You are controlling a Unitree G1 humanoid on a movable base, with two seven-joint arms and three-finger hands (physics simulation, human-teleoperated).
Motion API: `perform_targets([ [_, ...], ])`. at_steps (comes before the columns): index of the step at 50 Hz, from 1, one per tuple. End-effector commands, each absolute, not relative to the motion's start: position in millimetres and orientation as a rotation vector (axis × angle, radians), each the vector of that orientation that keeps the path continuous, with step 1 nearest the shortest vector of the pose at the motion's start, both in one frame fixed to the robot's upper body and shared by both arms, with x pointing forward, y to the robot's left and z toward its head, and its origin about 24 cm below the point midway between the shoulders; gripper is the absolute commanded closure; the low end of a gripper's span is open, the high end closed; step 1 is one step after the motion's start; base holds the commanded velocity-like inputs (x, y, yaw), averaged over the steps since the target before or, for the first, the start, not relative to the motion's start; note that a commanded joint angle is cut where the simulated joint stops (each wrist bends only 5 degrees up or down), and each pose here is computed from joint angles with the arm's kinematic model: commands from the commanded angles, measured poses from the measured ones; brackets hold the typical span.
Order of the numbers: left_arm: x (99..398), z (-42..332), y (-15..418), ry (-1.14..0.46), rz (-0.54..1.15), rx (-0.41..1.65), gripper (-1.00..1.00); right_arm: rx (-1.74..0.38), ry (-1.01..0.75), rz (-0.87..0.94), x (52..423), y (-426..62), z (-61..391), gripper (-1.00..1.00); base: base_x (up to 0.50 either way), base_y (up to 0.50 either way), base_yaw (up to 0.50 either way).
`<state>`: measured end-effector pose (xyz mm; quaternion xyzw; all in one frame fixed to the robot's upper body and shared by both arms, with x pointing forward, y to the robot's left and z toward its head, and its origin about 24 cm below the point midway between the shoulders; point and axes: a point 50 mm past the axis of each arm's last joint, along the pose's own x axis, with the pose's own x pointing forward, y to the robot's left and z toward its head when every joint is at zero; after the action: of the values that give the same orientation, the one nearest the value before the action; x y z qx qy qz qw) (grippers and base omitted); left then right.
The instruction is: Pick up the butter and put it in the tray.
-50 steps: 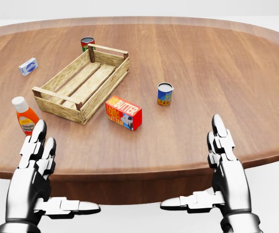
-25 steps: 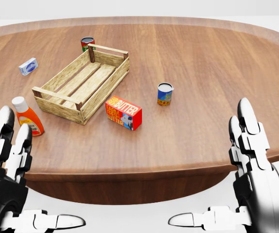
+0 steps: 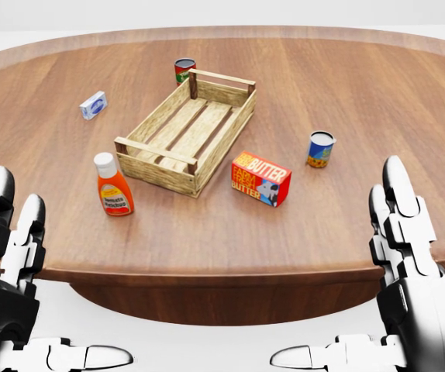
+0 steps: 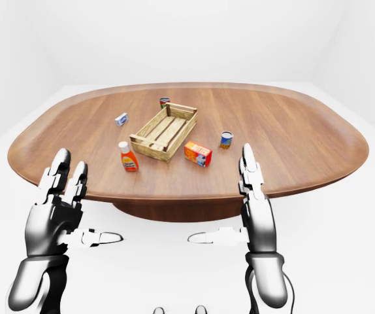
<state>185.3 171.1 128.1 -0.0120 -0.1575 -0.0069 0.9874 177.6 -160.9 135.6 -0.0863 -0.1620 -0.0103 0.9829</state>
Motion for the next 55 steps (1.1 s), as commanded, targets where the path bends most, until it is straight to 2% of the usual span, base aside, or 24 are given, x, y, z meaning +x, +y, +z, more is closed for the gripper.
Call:
perform_targets([
  [1, 187, 127, 171, -0.313, -0.01, -0.021, -1.0, -0.171, -0.322, -0.016, 178, -161, 135, -1.0, 0.0, 0.5, 0.0],
  [14, 186, 129, 173, -0.32, -0.009, -0.023, -1.0, -0.158, -0.331, -0.049, 181, -163, 136, -1.0, 0.0, 0.49, 0.0],
  [20, 185, 130, 173, -0.325, -0.007, -0.023, -1.0, -0.082, -0.384, -0.09, 183, -169, 144, -1.0, 0.0, 0.0, 0.0],
  [25, 185, 131, 174, -0.332, -0.005, -0.023, -1.0, -0.078, -0.381, -0.046, 179, -167, 145, -1.0, 0.05, 0.0, 0.0],
  [55, 187, 130, 175, -0.328, -0.004, -0.024, -1.0, -0.067, -0.365, -0.064, 182, -170, 141, -1.0, 0.5, 0.0, 0.0],
])
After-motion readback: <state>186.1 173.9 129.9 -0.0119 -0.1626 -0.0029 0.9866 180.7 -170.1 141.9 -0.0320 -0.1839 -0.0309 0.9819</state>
